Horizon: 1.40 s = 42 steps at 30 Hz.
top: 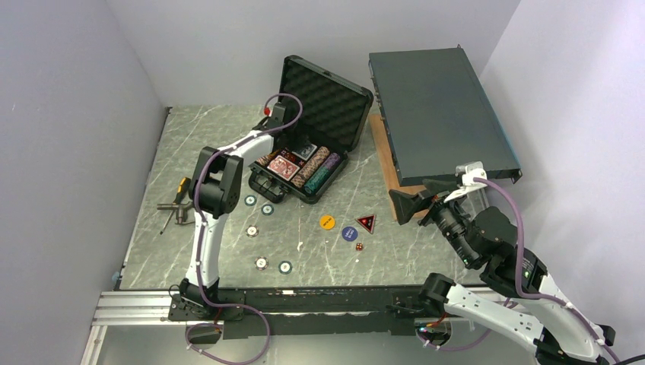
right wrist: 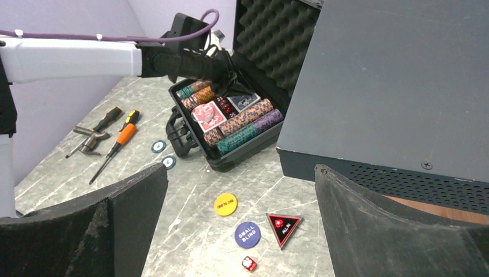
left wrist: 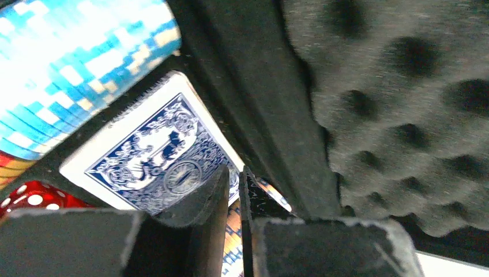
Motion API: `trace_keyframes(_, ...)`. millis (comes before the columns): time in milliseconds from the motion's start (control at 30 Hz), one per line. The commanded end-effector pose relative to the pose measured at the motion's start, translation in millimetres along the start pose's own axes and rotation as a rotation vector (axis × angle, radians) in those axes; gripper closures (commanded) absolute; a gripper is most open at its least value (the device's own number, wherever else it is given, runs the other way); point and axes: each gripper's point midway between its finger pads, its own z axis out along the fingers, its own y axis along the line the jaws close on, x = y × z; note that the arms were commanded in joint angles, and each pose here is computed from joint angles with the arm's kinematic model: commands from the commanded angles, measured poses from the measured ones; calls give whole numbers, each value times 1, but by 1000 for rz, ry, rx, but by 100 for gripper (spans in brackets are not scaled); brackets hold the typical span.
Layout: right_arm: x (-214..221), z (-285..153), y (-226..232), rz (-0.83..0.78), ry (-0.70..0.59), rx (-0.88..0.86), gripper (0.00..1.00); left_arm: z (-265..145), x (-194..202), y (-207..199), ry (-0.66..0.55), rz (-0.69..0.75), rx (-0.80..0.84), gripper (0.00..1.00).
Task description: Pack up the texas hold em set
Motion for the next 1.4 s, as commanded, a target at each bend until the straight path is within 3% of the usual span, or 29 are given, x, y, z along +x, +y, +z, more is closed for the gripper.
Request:
trace_keyframes(0,-10,3,5,15,-20,-6,0,12,10,16,31,-31,-8,82)
trace_keyframes(233,-11,6,8,20,-19,-15,0,-31,-28,-21,-20,71,35,76)
trace_keyframes(400,-6,10,6,0,10,9,0,-98,-30,-61,-43,221,196,56)
trace_keyframes(567,7,12,-4,-23,55,75,0,-165,32,-65,49,331,415,29)
trace_keyframes(667,8,10,-12,-15,65,116,0,-189,110,-45,164,500,412,23)
trace_keyframes(767,2,4,-20,16,49,156,0,-208,181,-25,198,743,360,19)
trace_keyframes(900,-9,-6,-23,58,7,144,0,-219,256,1,212,1007,361,19)
trace_keyframes(1100,-18,-21,-28,96,-22,138,0,-203,308,9,267,1165,293,27)
trace_keyframes(1200,-19,-24,-30,108,-20,142,0,-190,317,4,296,1148,209,34)
trace_keyframes(1267,-17,-25,-31,114,-16,144,0,-184,321,3,312,1071,144,34)
trace_keyframes(1367,-15,-26,-32,124,-12,147,0,-181,331,5,355,919,66,44)
